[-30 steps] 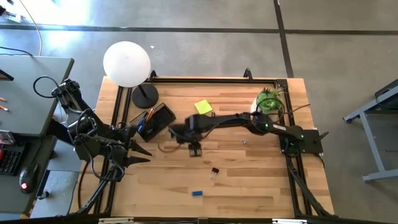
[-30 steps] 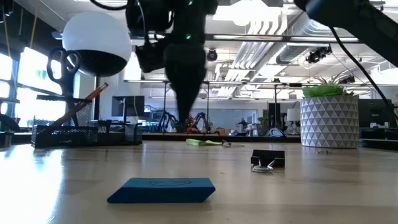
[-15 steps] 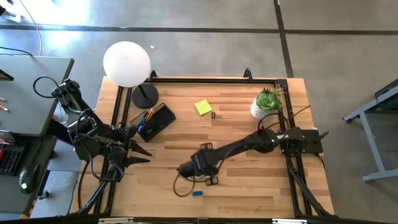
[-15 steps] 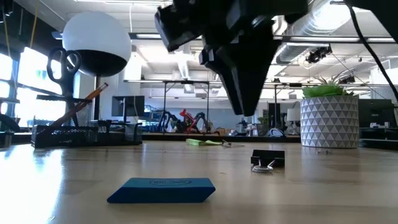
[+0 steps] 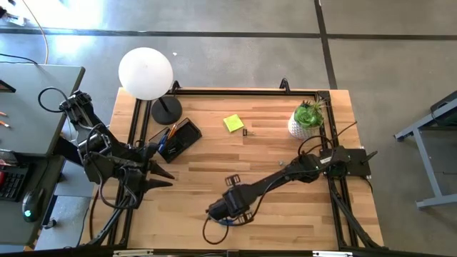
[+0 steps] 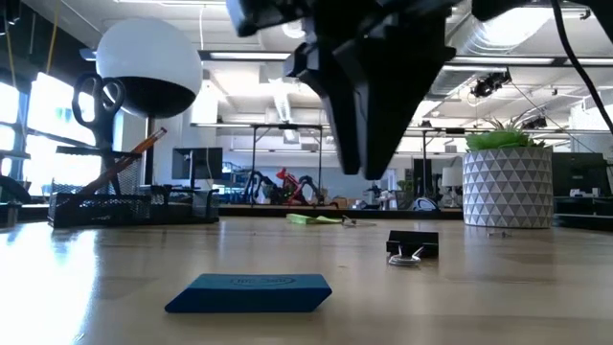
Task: Pick and place office supplies into organizer
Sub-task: Put the bottom black binder clip into the black mesh desk organizer
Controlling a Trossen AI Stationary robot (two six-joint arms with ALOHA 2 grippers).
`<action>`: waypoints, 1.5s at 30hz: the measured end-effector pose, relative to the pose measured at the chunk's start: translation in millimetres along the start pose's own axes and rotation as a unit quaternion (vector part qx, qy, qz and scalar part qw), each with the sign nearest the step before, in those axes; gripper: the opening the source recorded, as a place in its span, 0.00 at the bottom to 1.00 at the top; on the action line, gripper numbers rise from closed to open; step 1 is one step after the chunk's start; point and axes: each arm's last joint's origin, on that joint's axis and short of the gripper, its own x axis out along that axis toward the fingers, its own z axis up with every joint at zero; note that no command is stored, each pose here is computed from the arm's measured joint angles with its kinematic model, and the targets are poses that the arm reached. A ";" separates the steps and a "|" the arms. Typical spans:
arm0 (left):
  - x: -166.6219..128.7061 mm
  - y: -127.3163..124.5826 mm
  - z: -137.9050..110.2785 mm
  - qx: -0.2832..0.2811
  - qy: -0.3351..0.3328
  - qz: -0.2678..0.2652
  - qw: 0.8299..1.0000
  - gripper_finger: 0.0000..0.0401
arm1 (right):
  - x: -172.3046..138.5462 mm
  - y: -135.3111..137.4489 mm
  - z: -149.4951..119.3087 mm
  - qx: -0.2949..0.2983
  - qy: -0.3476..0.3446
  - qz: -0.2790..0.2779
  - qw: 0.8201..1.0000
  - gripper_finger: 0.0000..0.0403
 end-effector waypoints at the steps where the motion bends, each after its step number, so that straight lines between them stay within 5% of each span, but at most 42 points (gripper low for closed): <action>1: 0.0 -0.1 -0.3 -0.005 0.001 0.000 1.000 0.20 | 0.2 -1.8 -2.3 0.003 0.012 -0.007 1.000 0.33; 5: 0.0 -0.8 -3.5 -0.023 0.015 -0.003 1.000 0.20 | -0.8 -9.3 -9.1 0.002 0.048 0.005 0.999 0.33; 10: -0.2 -1.5 -7.8 -0.036 0.034 -0.004 0.999 0.20 | -30.8 -18.4 -8.8 0.020 -0.030 0.045 0.998 0.33; 19: -0.3 -1.5 -7.8 -0.026 0.034 -0.005 0.999 0.20 | -65.3 -27.8 -18.9 0.050 -0.084 0.007 0.995 0.33; 30: -0.4 -2.3 -9.7 0.024 0.040 -0.016 0.999 0.20 | -48.2 -56.9 -40.6 0.082 -0.082 0.011 0.993 0.33; 38: -0.1 -1.5 -5.3 0.025 0.022 -0.011 0.999 0.20 | -39.5 -47.1 -90.4 0.154 -0.191 0.051 0.968 0.33; 45: -0.1 -0.5 -1.1 0.009 0.003 -0.007 1.000 0.20 | -5.1 -21.8 -114.5 0.077 -0.207 0.063 0.973 0.34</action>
